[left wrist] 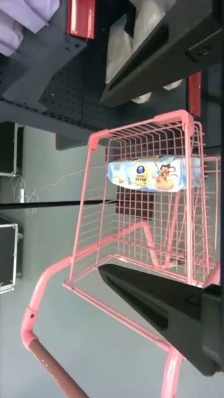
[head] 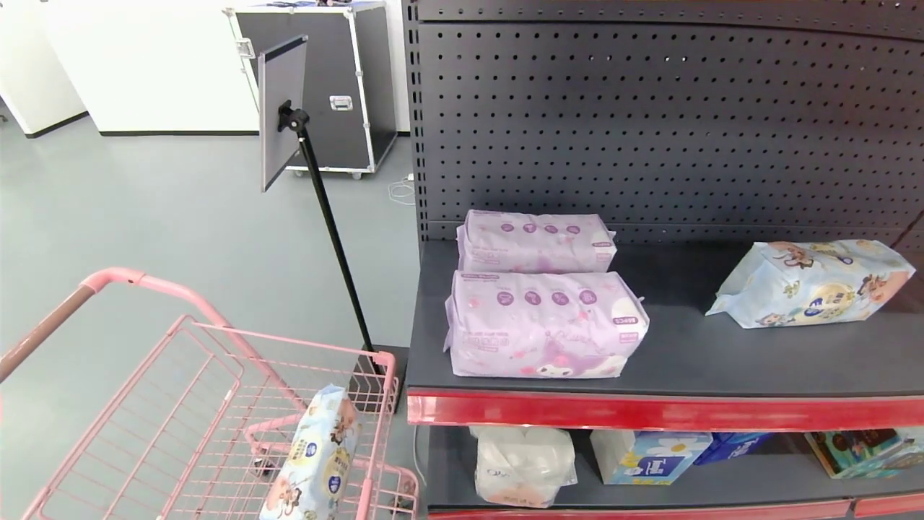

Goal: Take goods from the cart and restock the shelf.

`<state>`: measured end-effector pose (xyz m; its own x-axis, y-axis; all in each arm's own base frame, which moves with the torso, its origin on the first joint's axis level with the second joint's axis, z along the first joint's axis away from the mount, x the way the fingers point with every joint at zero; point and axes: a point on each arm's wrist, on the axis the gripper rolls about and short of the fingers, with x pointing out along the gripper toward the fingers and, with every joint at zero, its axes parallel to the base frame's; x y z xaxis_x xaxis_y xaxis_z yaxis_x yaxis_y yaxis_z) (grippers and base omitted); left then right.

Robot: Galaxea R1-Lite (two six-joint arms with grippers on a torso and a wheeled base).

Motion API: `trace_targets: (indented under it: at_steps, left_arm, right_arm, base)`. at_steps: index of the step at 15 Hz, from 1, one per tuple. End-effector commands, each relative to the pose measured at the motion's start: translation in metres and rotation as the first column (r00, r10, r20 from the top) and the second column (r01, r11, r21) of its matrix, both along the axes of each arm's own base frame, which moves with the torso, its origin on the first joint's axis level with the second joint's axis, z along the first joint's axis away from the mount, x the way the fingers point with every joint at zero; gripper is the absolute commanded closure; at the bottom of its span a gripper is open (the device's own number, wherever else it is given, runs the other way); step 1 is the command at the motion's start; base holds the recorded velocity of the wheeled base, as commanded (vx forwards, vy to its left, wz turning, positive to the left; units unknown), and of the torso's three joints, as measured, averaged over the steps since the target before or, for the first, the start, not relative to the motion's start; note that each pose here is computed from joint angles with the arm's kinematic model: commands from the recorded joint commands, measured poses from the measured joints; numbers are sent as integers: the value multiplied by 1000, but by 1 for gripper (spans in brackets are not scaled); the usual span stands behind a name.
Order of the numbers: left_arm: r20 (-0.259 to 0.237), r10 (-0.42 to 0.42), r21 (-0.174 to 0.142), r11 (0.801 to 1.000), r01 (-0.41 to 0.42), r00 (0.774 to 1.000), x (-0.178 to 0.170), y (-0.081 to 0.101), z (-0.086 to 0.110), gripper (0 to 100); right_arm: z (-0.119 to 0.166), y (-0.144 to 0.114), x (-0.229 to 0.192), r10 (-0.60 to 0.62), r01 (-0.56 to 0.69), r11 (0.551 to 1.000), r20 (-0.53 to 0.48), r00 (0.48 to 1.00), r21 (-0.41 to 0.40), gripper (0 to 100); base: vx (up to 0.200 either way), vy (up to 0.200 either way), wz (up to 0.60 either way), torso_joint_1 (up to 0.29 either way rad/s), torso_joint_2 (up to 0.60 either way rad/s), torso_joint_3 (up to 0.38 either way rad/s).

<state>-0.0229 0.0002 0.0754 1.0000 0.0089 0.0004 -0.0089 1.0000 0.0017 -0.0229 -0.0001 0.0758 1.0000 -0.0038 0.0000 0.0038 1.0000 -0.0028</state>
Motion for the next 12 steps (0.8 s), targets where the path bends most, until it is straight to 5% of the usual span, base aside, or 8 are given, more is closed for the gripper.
trace_targets:
  at_steps: [1, 3, 12]
  left_arm:
    - [-2, 0, 0, 1000, 0, 1000, 0, 0, 0, 0]
    - [-2, 0, -2, 1000, 0, 1000, 0, 0, 0, 0]
    - [-2, 0, -2, 1000, 0, 1000, 0, 0, 0, 0]
  right_arm:
    - [0, 0, 0, 1, -1, 1000, 0, 1000, 0, 0]
    - [0, 0, 0, 1, -1, 1000, 0, 1000, 0, 0]
    - [0, 0, 0, 2, -2, 1000, 0, 1000, 1, 0]
  base:
    - [0, 0, 0, 0, 0, 0]
    - [0, 0, 0, 0, 0, 0]
    - [-200, 0, 0, 1, 3, -1]
